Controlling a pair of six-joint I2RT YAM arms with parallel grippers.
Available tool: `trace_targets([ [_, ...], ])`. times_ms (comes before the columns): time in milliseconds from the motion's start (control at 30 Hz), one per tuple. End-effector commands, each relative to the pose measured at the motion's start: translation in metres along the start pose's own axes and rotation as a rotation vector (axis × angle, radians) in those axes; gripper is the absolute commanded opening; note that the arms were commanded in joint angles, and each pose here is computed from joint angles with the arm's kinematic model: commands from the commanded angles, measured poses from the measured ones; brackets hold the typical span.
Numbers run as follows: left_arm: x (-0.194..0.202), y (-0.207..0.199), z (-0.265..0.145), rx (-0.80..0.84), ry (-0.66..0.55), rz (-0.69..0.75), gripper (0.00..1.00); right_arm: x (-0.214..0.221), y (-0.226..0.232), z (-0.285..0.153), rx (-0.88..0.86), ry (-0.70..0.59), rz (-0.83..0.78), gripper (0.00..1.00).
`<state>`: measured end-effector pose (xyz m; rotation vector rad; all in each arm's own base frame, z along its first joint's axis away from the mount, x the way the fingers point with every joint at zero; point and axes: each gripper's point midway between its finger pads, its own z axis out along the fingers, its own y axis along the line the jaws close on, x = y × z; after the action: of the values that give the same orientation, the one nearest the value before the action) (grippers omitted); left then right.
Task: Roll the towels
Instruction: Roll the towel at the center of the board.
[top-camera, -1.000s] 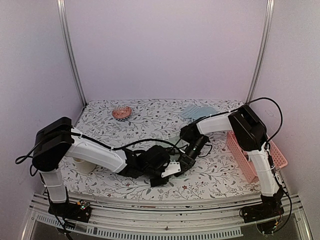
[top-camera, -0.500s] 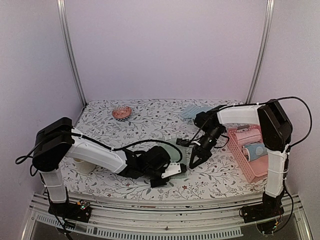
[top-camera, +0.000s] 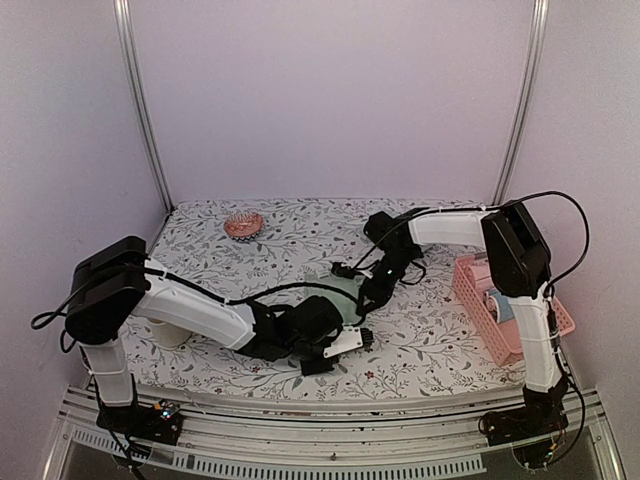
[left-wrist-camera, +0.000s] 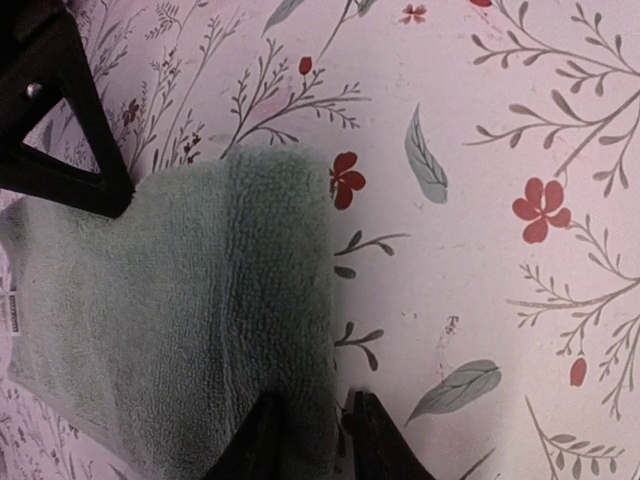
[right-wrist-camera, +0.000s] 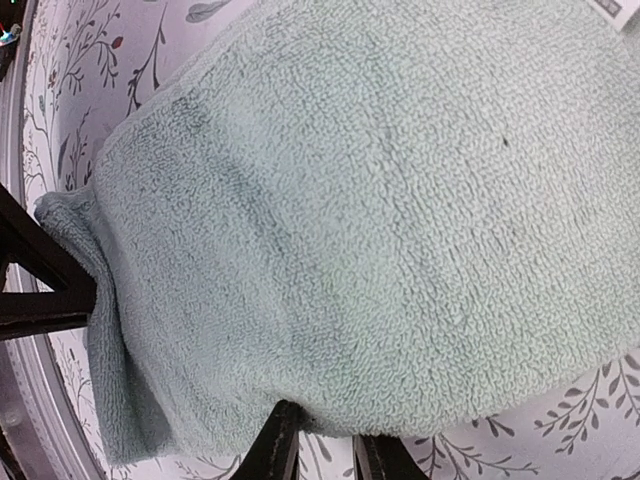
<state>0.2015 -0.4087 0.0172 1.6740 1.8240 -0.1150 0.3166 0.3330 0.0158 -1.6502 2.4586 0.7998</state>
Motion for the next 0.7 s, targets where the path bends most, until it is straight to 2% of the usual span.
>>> trace_targets([
  [0, 0.023, -0.002, 0.010, -0.043, 0.097, 0.039, 0.27, 0.012, -0.012, 0.030, 0.046, 0.072, -0.002, 0.23],
  [100, 0.035, 0.000, 0.021, -0.081, 0.161, 0.060, 0.26, 0.014, -0.012, 0.027, 0.055, 0.075, -0.007, 0.23],
  [167, 0.039, 0.003, 0.024, -0.096, 0.190, 0.069, 0.22, 0.014, -0.009, 0.020, 0.062, 0.068, -0.011, 0.23],
  [333, 0.036, -0.001, 0.027, -0.054, 0.208, 0.067, 0.01, 0.010, 0.000, -0.030, 0.109, -0.010, -0.016, 0.23],
  [533, 0.021, -0.021, 0.021, 0.126, 0.212, -0.021, 0.00, 0.019, 0.020, -0.099, 0.173, -0.143, -0.029, 0.23],
  [667, 0.012, -0.038, 0.009, 0.285, 0.220, -0.139, 0.00, 0.028, 0.058, -0.128, 0.169, -0.229, -0.137, 0.23],
])
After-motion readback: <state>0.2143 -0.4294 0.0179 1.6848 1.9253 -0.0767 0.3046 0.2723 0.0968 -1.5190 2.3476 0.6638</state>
